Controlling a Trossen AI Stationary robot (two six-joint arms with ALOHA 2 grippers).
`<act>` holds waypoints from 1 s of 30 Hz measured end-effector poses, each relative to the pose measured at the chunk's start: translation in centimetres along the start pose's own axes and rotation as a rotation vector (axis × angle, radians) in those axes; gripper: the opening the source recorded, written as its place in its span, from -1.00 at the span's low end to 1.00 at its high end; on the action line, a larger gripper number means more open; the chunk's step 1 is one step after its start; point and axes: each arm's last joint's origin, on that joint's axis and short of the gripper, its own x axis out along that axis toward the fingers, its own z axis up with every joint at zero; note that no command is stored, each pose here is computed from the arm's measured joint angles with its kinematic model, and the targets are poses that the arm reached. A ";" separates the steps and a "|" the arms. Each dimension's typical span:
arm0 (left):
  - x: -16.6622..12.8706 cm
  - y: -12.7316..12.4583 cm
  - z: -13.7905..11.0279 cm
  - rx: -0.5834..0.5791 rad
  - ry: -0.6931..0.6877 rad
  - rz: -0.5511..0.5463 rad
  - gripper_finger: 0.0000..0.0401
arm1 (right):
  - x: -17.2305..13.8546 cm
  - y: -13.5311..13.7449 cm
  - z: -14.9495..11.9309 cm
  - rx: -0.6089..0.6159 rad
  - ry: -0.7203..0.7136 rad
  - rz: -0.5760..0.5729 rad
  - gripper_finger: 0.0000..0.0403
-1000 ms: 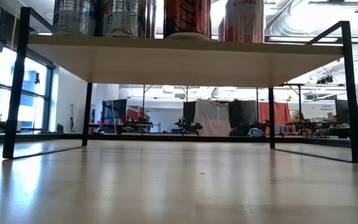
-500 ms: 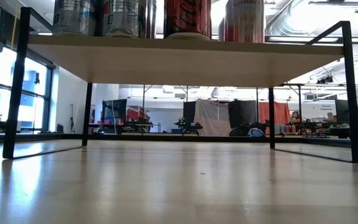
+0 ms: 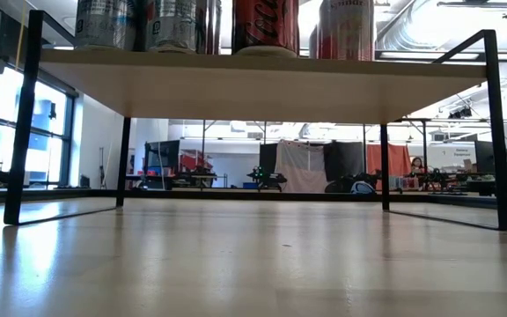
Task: Place canned beverage on shelf
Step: Move the pink white soda can to the bottom center of the table
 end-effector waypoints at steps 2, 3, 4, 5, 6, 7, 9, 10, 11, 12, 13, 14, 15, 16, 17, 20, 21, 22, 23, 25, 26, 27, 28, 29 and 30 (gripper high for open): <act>0.6 0.3 0.0 -0.004 0.007 0.018 0.84 | -0.2 0.2 -0.3 0.022 0.016 0.006 0.87; 0.8 0.4 0.0 -0.005 0.013 0.022 0.84 | -0.2 0.3 -0.4 0.033 0.024 0.009 0.87; 1.1 0.4 0.1 -0.003 0.013 0.017 0.84 | -0.3 0.4 -0.5 0.044 0.032 0.011 0.87; 1.3 0.3 0.2 0.008 0.009 0.001 0.84 | -0.4 0.5 -0.6 0.055 0.038 0.014 0.87; 1.4 0.1 0.2 0.019 0.005 -0.018 0.84 | -0.5 0.5 -0.7 0.064 0.042 0.015 0.87; 1.6 0.0 0.3 0.032 0.001 -0.032 0.84 | -0.5 0.6 -0.8 0.072 0.045 0.014 0.87; 1.9 0.1 0.3 0.040 -0.002 -0.034 0.84 | -0.6 0.7 -0.9 0.087 0.048 0.014 0.87; 2.0 0.2 0.4 0.038 -0.007 -0.024 0.84 | -0.6 0.7 -0.9 0.091 0.048 0.015 0.87; 2.2 0.4 0.4 0.035 -0.011 -0.010 0.84 | -0.6 0.7 -0.9 0.093 0.048 0.016 0.87; 2.4 0.5 0.4 0.033 -0.019 0.004 0.84 | -0.6 0.7 -0.9 0.093 0.048 0.016 0.87; 2.6 0.5 0.5 0.027 -0.025 0.017 0.84 | -0.6 0.7 -0.9 0.093 0.048 0.016 0.87; 2.8 0.5 0.5 0.025 -0.030 0.025 0.84 | -0.6 0.7 -0.9 0.093 0.047 0.016 0.87; 3.0 0.5 0.6 0.026 -0.034 0.031 0.84 | -0.6 0.7 -0.9 0.093 0.048 0.016 0.87; 3.1 0.4 0.7 0.033 -0.037 0.034 0.84 | -0.6 0.7 -0.9 0.093 0.047 0.015 0.87; 3.3 0.2 0.7 0.043 -0.039 0.034 0.84 | -0.6 0.7 -0.9 0.093 0.047 0.015 0.87; 4.1 -0.3 0.9 0.070 -0.034 0.044 0.84 | -0.6 0.7 -0.9 0.093 0.047 0.015 0.87; 4.3 -0.4 0.8 0.081 -0.031 0.051 0.84 | -0.6 0.7 -0.9 0.093 0.047 0.015 0.87; 4.6 -0.5 0.8 0.093 -0.028 0.057 0.84 | -0.6 0.7 -0.9 0.093 0.047 0.015 0.87; 4.8 -0.6 0.7 0.099 -0.022 0.063 0.84 | -0.6 0.7 -0.9 0.093 0.047 0.015 0.87; 5.3 -0.8 0.6 0.112 -0.013 0.082 0.84 | -0.6 0.7 -0.9 0.092 0.047 0.015 0.87; 5.4 -0.8 0.5 0.116 -0.009 0.088 0.84 | -0.6 0.7 -0.9 0.092 0.047 0.015 0.87; 5.5 -0.9 0.4 0.117 -0.008 0.092 0.84 | -0.6 0.7 -0.9 0.091 0.047 0.015 0.87; 5.7 -0.9 0.4 0.115 -0.007 0.097 0.84 | -0.6 0.7 -0.9 0.090 0.048 0.013 0.87; 5.8 -0.9 0.4 0.115 -0.005 0.103 0.84 | -0.6 0.6 -0.8 0.087 0.048 0.011 0.87; 6.0 -1.0 0.4 0.116 -0.003 0.111 0.84 | -0.5 0.6 -0.8 0.088 0.048 0.009 0.87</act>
